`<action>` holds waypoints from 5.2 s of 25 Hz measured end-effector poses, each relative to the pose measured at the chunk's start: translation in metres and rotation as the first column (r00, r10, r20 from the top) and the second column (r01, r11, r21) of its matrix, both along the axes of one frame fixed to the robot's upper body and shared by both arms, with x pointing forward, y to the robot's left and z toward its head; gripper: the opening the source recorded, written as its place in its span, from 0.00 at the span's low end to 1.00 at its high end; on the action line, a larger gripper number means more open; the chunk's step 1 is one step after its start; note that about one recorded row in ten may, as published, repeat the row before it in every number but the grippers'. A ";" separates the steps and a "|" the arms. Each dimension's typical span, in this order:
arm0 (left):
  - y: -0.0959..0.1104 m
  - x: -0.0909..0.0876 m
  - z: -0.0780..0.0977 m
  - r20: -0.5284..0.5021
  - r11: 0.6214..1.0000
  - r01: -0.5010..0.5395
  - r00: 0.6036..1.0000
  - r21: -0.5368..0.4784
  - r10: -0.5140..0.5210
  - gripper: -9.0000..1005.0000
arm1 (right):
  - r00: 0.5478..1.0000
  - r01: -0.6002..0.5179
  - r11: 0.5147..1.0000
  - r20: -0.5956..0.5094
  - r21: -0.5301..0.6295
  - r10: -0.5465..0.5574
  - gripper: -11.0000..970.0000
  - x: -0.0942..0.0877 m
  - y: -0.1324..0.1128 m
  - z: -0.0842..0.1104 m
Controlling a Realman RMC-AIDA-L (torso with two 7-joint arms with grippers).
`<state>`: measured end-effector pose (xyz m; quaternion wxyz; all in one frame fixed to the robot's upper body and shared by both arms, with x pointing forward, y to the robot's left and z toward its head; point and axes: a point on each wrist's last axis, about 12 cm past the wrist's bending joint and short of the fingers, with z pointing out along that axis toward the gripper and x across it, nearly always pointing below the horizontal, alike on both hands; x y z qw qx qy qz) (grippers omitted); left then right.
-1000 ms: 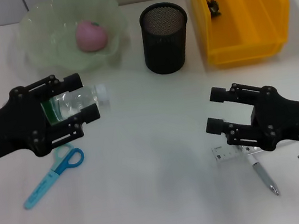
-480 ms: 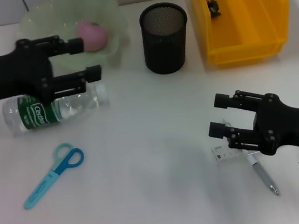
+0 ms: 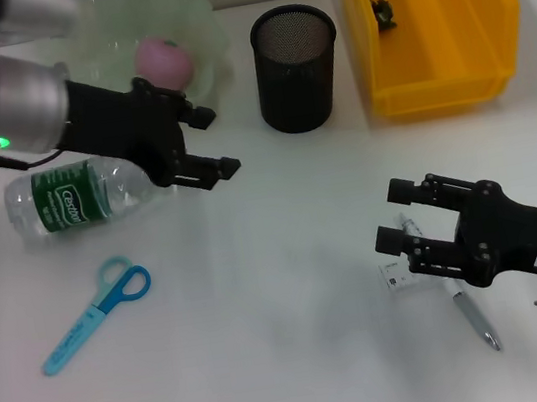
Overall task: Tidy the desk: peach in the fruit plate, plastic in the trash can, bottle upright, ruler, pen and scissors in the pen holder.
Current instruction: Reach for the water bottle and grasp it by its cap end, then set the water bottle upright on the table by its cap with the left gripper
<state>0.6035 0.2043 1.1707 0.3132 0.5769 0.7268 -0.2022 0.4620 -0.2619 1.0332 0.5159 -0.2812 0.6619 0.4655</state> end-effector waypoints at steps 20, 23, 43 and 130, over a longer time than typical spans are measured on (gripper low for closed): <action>-0.026 0.021 0.005 0.014 0.941 -0.085 0.996 0.327 0.085 0.68 | 1.000 0.000 1.000 0.003 0.011 0.000 0.74 0.005 0.005 0.002; -0.028 0.023 0.003 0.003 0.935 -0.086 0.996 0.343 0.091 0.68 | 1.000 -0.004 1.000 0.006 0.010 0.004 0.74 0.007 0.006 0.002; -0.033 0.035 -0.015 0.025 0.915 -0.128 0.991 0.382 0.128 0.68 | 0.999 0.031 1.000 -0.020 0.005 -0.031 0.75 -0.002 -0.002 -0.003; -0.049 0.034 -0.019 0.118 0.881 -0.119 0.990 0.457 0.073 0.44 | 0.996 0.077 0.997 -0.038 -0.010 -0.077 0.75 0.015 0.004 -0.004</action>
